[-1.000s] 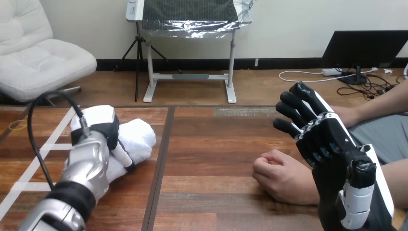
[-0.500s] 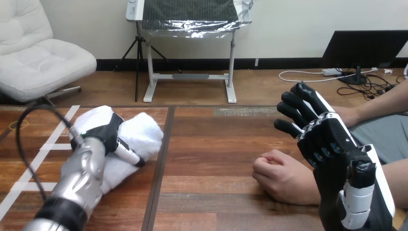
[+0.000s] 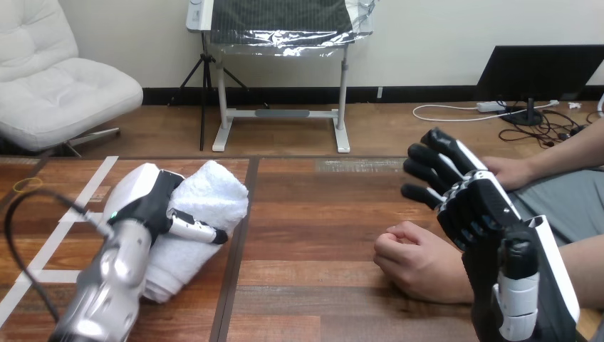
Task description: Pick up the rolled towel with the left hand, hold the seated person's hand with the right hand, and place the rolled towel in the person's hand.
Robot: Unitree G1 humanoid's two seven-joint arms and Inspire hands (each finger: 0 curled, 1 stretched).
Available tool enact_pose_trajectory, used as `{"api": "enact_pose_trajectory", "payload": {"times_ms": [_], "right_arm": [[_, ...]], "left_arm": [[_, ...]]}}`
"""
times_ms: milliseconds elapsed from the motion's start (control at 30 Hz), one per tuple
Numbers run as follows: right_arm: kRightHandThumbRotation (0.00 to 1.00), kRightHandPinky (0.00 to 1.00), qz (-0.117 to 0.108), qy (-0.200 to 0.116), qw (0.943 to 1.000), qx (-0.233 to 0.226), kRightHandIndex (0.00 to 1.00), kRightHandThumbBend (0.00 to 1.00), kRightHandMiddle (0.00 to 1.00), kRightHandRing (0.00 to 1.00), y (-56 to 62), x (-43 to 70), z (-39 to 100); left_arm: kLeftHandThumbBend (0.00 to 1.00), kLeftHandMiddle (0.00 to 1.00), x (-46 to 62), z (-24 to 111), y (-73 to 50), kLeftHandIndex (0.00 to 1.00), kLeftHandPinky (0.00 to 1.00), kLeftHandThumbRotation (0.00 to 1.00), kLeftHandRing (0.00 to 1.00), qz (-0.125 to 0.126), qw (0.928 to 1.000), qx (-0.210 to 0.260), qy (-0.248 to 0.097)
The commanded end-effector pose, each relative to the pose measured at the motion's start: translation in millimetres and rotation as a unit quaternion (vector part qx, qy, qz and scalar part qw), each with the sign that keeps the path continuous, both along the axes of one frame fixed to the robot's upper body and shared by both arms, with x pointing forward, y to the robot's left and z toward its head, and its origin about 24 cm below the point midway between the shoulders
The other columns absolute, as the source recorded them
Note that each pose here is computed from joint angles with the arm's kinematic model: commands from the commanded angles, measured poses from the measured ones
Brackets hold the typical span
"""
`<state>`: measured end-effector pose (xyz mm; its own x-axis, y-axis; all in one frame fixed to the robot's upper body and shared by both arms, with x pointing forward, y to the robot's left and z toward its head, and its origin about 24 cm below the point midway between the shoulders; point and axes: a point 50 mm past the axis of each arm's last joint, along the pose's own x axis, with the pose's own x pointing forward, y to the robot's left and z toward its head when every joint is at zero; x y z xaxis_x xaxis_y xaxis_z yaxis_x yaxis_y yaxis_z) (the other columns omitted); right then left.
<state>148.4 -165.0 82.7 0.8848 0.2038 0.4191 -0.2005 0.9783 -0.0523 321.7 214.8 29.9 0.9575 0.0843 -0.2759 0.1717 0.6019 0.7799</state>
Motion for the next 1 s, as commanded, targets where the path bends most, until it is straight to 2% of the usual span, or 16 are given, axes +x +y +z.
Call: {"api": "enact_pose_trajectory", "payload": {"times_ms": [0,167,200,267,300,367,400,467,500,600,667,700,767,900,967], "right_arm": [[0.99,0.78,-0.017,-0.057,0.9970,-0.049,0.88,0.75,0.86,0.85,-12.6,17.6,17.0],[0.98,0.77,-0.018,-0.057,0.9964,-0.060,0.87,0.77,0.86,0.85,-17.1,21.7,18.9],[0.98,0.77,-0.022,-0.058,0.9956,-0.069,0.87,0.77,0.86,0.85,-18.6,23.0,19.6],[0.99,0.77,-0.027,-0.060,0.9947,-0.080,0.87,0.78,0.86,0.85,-20.4,24.1,20.2],[0.99,0.77,-0.032,-0.060,0.9936,-0.090,0.87,0.78,0.86,0.85,-21.9,25.5,21.0],[0.99,0.77,-0.037,-0.060,0.9924,-0.101,0.86,0.78,0.86,0.85,-23.6,26.7,21.7],[1.00,0.77,-0.040,-0.062,0.9914,-0.109,0.86,0.78,0.86,0.85,-25.1,28.2,22.4],[1.00,0.77,-0.042,-0.064,0.9903,-0.116,0.86,0.78,0.86,0.85,-26.7,29.5,23.1],[1.00,0.77,-0.044,-0.065,0.9893,-0.123,0.86,0.77,0.86,0.85,-28.0,31.0,23.9],[1.00,0.77,-0.053,-0.065,0.9864,-0.142,0.85,0.77,0.86,0.85,-31.2,33.9,25.7],[1.00,0.77,-0.060,-0.063,0.9839,-0.156,0.85,0.80,0.86,0.85,-33.2,35.1,26.7],[1.00,0.77,-0.062,-0.065,0.9826,-0.162,0.85,0.80,0.86,0.85,-34.9,36.7,27.5],[1.00,0.77,-0.063,-0.067,0.9816,-0.168,0.85,0.82,0.85,0.85,-36.9,38.5,28.4],[1.00,0.76,-0.065,-0.075,0.9776,-0.186,0.84,0.82,0.85,0.84,-42.5,43.9,31.2],[0.99,0.75,-0.066,-0.075,0.9764,-0.191,0.84,0.82,0.85,0.84,-44.5,45.7,32.0]], "left_arm": [[0.65,0.41,-14.7,82.4,-11.0,0.46,0.27,0.00,0.33,-0.028,0.9599,-0.128,-0.248],[0.65,0.40,-27.6,87.9,-14.0,0.44,0.26,0.00,0.32,-0.032,0.9444,-0.164,-0.283],[0.65,0.40,-31.6,89.4,-14.9,0.44,0.26,0.00,0.32,-0.036,0.9378,-0.179,-0.296],[0.63,0.39,-36.0,90.8,-15.7,0.44,0.26,0.00,0.32,-0.040,0.9305,-0.194,-0.308],[0.63,0.39,-40.0,92.0,-16.5,0.44,0.26,0.00,0.32,-0.043,0.9240,-0.205,-0.320],[0.61,0.39,-44.4,93.2,-17.4,0.43,0.27,0.00,0.32,-0.046,0.9174,-0.217,-0.331],[0.61,0.39,-48.3,94.3,-18.4,0.43,0.27,0.00,0.32,-0.047,0.9099,-0.233,-0.340],[0.59,0.39,-52.5,95.4,-19.4,0.43,0.27,0.00,0.32,-0.049,0.9017,-0.252,-0.348],[0.58,0.39,-56.2,96.4,-20.2,0.42,0.27,0.00,0.33,-0.051,0.8951,-0.263,-0.356],[0.57,0.39,-63.9,98.1,-21.9,0.42,0.27,0.00,0.33,-0.051,0.8832,-0.283,-0.370],[0.56,0.39,-67.8,98.8,-22.9,0.42,0.27,0.00,0.32,-0.048,0.8778,-0.293,-0.376],[0.55,0.39,-71.0,99.2,-23.8,0.42,0.27,0.00,0.32,-0.049,0.8726,-0.301,-0.382],[0.54,0.39,-74.4,99.6,-24.8,0.41,0.27,0.00,0.32,-0.051,0.8670,-0.308,-0.388],[0.51,0.38,-82.6,100.0,-27.2,0.41,0.26,0.00,0.31,-0.053,0.8511,-0.332,-0.403],[0.49,0.38,-85.2,100.2,-27.9,0.40,0.25,0.00,0.31,-0.053,0.8463,-0.337,-0.409]]}}
